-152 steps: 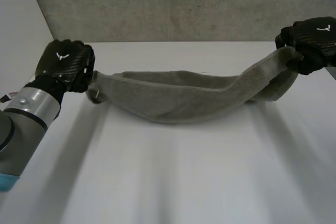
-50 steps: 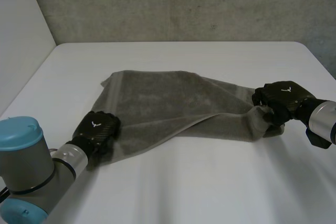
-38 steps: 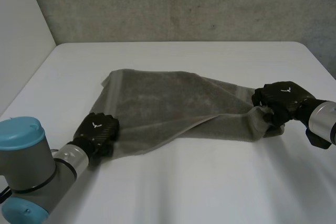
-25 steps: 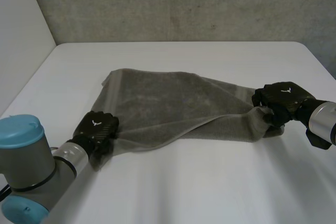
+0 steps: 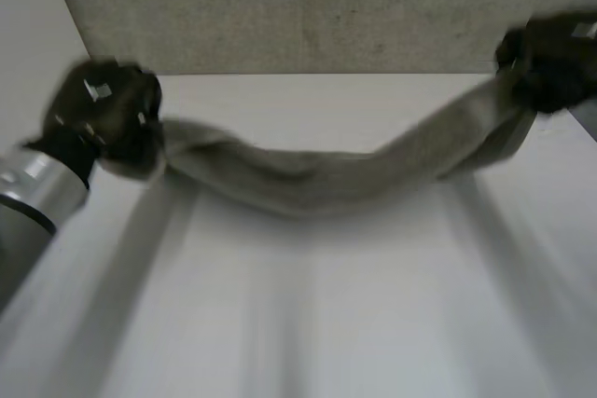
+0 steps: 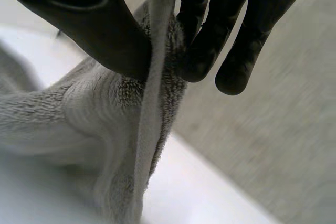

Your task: Fold the towel.

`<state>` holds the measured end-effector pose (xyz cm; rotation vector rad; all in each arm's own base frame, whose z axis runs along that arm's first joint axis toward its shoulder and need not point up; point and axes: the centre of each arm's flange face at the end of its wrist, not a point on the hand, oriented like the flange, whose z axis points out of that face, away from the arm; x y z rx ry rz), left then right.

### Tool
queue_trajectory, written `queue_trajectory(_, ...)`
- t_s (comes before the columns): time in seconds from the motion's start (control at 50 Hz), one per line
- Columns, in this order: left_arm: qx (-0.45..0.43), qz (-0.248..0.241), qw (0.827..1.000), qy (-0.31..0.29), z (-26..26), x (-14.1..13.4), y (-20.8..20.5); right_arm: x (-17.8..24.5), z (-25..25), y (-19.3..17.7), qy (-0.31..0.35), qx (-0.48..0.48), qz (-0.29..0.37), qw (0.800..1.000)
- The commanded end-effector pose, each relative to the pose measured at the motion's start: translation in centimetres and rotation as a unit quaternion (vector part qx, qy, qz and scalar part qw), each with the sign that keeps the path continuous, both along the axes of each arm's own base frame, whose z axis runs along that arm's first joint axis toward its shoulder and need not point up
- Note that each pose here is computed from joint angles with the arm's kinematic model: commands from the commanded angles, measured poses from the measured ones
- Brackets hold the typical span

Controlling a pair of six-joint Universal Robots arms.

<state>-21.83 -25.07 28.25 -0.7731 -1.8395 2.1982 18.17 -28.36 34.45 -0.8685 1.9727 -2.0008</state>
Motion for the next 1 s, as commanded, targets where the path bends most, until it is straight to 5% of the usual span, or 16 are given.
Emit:
queue_trajectory(0.02, -0.046, -0.038, 0.996, 0.06, 6.3, 0.5, 0.6, -1.2, 6.9, 0.7, -0.031, -0.065, -0.018, 0.997)
queue_trajectory(0.18, 0.025, 0.007, 0.996, 0.088, 3.4, 2.8, -5.4, -1.1, 1.4, -3.1, 0.037, 0.026, -0.016, 0.999)
queue_trajectory(0.36, 0.125, -0.006, 0.989, 0.077, -3.0, 0.3, -11.5, 4.9, -5.8, -5.2, 0.192, 0.044, -0.018, 0.98)
queue_trajectory(0.46, 0.095, -0.02, 0.992, 0.084, -2.0, -1.9, -14.6, 7.3, -5.5, -8.1, 0.177, -0.045, -0.052, 0.982)
queue_trajectory(0.56, -0.002, -0.006, 0.991, 0.131, 4.0, -2.4, -17.1, 7.7, 0.3, -10.9, 0.117, -0.194, -0.116, 0.967)
queue_trajectory(0.6, -0.068, -0.014, 0.981, 0.182, 9.4, -2.3, -17.1, 7.7, 4.6, -11.1, 0.077, -0.276, -0.142, 0.947)
queue_trajectory(0.72, -0.128, -0.044, 0.963, 0.234, 14.7, -2.1, -16.0, 7.7, 7.4, -10.5, 0.056, -0.319, -0.145, 0.935)
queue_trajectory(0.84, -0.1, -0.042, 0.967, 0.229, 13.0, -2.2, -16.3, 7.5, 5.4, -10.3, 0.066, -0.284, -0.122, 0.949)
queue_trajectory(1.0, 0.089, -0.047, 0.979, 0.177, 0.2, -1.6, -16.0, 4.3, -2.1, -10.0, 0.057, -0.137, -0.033, 0.988)
